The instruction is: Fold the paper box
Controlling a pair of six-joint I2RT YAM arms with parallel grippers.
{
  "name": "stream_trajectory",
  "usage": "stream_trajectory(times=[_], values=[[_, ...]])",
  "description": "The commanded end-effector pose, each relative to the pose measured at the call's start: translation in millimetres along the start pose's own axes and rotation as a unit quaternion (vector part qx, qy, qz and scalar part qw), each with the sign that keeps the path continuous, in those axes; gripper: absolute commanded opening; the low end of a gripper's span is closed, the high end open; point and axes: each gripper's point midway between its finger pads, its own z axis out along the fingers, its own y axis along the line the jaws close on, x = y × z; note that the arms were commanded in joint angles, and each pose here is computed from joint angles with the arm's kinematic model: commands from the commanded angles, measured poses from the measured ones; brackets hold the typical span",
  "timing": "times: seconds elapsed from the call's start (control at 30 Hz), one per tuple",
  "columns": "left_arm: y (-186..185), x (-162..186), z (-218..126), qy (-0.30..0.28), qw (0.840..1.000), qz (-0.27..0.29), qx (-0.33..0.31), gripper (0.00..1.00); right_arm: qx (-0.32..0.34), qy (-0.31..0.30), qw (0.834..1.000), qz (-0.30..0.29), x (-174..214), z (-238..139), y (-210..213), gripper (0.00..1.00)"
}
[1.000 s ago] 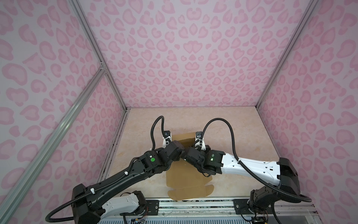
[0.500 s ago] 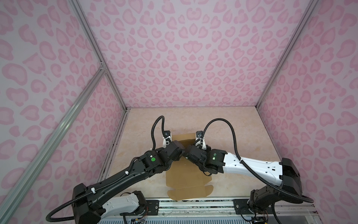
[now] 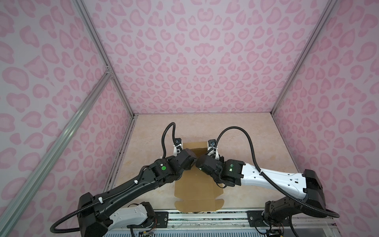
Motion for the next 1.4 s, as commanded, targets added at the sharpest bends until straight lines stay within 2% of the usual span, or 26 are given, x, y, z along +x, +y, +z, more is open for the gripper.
stream_trajectory(times=[0.0,0.2,0.53,0.67,0.93,1.0,1.13,1.23,1.3,1.37], values=[[-3.4,-10.0,-1.7,-0.017,1.0,-0.017,0.002,0.04,-0.007,0.004,1.0,0.004,3.7,-2.9,0.7,0.44],[-1.1,-6.1,1.9,-0.013,1.0,-0.01,-0.007,0.04,-0.032,0.006,0.999,0.004,8.2,-15.1,0.0,0.51],[0.0,-0.2,10.7,-0.007,1.0,0.009,-0.02,0.04,-0.046,-0.002,0.999,0.008,5.2,-36.7,-18.6,0.55],[2.1,3.5,16.2,-0.012,0.999,0.023,-0.025,0.03,-0.042,-0.02,0.999,0.012,-1.8,-47.3,-33.9,0.54],[22.0,8.4,30.2,-0.036,0.994,0.056,-0.09,0.03,-0.04,-0.079,0.996,0.03,-37.1,-72.3,-55.0,0.54],[21.9,13.1,32.6,-0.034,0.995,0.053,-0.077,0.03,-0.037,-0.075,0.996,0.033,-45.1,-72.5,-57.0,0.55],[20.2,28.4,41.9,0.006,0.999,0.033,-0.028,0.03,-0.043,-0.061,0.996,0.044,-56.1,-69.9,-60.6,0.54],[14.1,36.2,45.1,0.036,0.999,0.034,0.009,0.04,-0.042,-0.069,0.996,0.043,-61.3,-73.3,-66.1,0.54],[3.7,42.6,47.8,0.069,0.996,0.027,0.058,0.04,-0.045,-0.062,0.996,0.044,-59.5,-71.6,-68.8,0.54],[1.5,43.5,47.1,0.08,0.994,0.031,0.067,0.04,-0.048,-0.052,0.997,0.042,-55.1,-67.8,-69.6,0.55]])
